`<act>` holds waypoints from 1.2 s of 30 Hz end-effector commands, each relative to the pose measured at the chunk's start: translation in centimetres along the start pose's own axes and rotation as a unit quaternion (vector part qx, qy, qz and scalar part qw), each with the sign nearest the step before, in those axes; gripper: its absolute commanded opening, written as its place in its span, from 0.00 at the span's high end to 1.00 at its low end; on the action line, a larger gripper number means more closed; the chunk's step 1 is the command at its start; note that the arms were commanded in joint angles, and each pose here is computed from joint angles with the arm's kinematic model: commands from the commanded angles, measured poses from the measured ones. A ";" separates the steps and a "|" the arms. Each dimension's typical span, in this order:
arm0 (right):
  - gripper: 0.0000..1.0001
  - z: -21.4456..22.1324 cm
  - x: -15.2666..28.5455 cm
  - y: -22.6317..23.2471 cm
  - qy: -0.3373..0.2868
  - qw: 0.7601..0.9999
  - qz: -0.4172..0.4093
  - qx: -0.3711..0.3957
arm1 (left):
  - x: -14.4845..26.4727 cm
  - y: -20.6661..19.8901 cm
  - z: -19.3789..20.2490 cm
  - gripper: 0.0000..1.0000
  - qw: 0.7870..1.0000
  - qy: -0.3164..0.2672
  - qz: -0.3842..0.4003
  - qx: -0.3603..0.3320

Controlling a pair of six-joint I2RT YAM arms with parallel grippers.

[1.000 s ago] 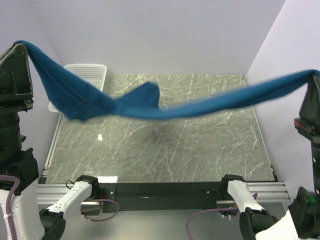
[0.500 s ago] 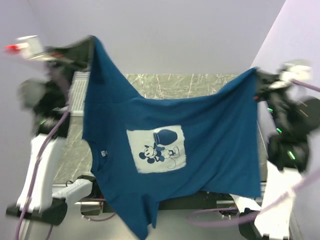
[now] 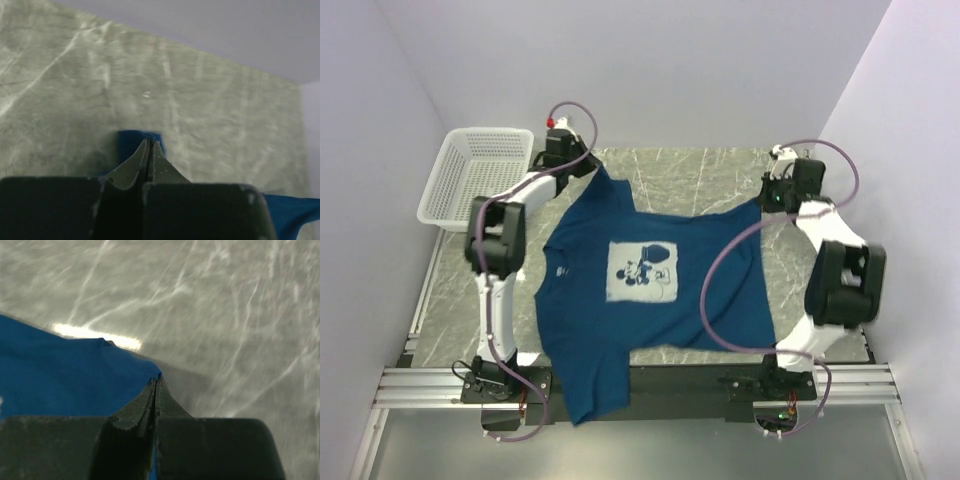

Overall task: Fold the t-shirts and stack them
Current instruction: Flatten the tshirt out

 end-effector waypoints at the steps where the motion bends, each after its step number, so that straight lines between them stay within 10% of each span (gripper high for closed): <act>1: 1.00 -5.2 -3.3 -1.2 -0.055 0.998 0.023 0.032 | -2.4 -0.2 -3.1 1.00 0.999 -0.030 -0.025 -0.019; 20: 1.00 -7.7 -6.8 -2.8 -0.035 0.998 0.044 0.018 | -3.0 0.9 -6.7 1.00 0.996 -0.073 -0.027 -0.052; 36: 1.00 -6.9 -3.5 -2.7 -0.037 0.999 0.028 0.009 | 9.2 -4.3 -9.7 1.00 0.980 -0.131 0.119 -0.090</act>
Point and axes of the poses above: each gripper's point midway between its finger pads, its own x axis back along the fingers, its own y axis along the line the jaws close on, z = x × y, the point moved 6 cm from there along x, back along the fingers, and after that the axes turned 14 degrees about -x, right-handed, at the moved point
